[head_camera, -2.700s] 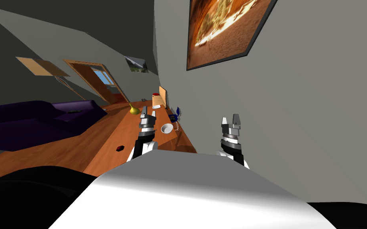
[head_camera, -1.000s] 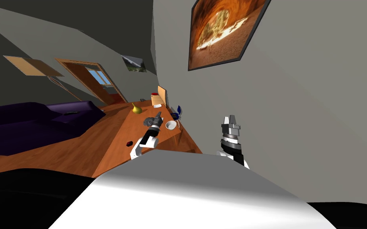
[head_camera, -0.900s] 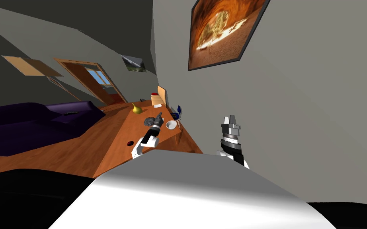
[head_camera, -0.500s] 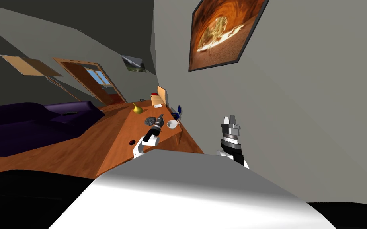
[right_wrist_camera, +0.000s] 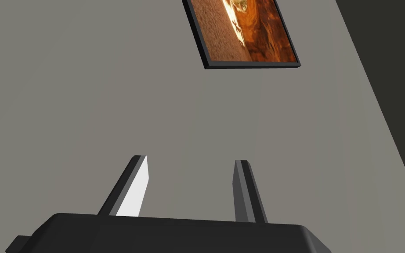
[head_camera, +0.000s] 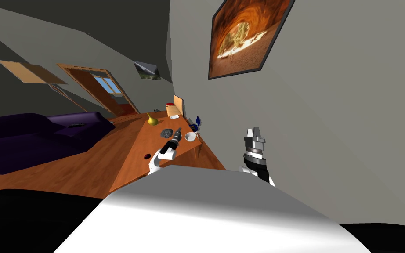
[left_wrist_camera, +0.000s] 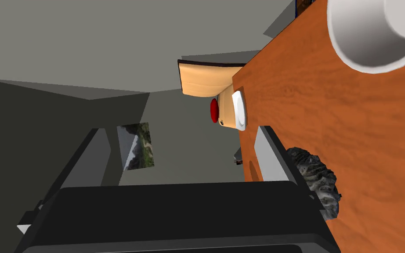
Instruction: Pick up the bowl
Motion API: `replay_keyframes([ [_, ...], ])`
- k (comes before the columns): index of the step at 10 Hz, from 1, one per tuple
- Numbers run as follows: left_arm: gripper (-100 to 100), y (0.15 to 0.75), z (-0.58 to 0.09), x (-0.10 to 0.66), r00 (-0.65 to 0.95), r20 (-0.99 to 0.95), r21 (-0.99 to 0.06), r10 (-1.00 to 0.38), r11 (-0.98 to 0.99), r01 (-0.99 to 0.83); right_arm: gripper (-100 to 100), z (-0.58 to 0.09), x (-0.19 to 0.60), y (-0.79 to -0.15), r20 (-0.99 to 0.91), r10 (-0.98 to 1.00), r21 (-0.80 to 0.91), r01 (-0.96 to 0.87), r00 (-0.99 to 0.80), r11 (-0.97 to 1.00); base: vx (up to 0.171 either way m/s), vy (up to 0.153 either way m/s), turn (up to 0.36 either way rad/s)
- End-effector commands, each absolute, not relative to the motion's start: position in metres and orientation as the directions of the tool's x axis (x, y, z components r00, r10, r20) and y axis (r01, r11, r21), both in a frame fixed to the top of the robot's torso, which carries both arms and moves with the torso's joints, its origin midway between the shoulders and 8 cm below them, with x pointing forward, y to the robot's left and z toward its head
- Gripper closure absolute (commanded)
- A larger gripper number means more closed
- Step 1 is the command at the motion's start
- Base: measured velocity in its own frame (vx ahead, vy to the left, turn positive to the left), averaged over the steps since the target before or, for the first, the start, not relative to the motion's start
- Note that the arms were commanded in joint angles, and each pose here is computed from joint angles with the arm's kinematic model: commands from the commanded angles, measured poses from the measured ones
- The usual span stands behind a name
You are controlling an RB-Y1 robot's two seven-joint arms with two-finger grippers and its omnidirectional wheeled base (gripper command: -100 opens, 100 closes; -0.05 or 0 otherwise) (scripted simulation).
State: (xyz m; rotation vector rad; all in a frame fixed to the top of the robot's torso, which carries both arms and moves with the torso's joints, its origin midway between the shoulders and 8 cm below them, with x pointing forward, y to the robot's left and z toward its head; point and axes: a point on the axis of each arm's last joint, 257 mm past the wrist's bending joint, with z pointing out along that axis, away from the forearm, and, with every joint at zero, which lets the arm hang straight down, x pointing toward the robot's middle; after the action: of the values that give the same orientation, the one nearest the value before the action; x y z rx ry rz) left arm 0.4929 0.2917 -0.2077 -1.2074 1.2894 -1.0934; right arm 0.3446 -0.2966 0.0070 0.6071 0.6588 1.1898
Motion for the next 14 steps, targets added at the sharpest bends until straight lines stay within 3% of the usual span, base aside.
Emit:
replay_keyframes([
  [1, -100, 0.294, -0.225, 0.497, 0.015, -0.088, -0.987, -0.996, 0.085, -0.133, 0, 0.007, 0.345, -0.297, -0.142, 0.962, 0.731, -0.631, 0.234, 0.261, -0.018, 0.013, -0.013],
  [14, -100, 0.313, -0.322, 0.494, 0.026, -0.091, -0.884, -0.995, 0.069, -0.462, 0, 0.007, 0.345, -0.297, -0.142, 0.962, 0.731, -0.631, 0.234, 0.261, 0.014, -0.013, -0.001],
])
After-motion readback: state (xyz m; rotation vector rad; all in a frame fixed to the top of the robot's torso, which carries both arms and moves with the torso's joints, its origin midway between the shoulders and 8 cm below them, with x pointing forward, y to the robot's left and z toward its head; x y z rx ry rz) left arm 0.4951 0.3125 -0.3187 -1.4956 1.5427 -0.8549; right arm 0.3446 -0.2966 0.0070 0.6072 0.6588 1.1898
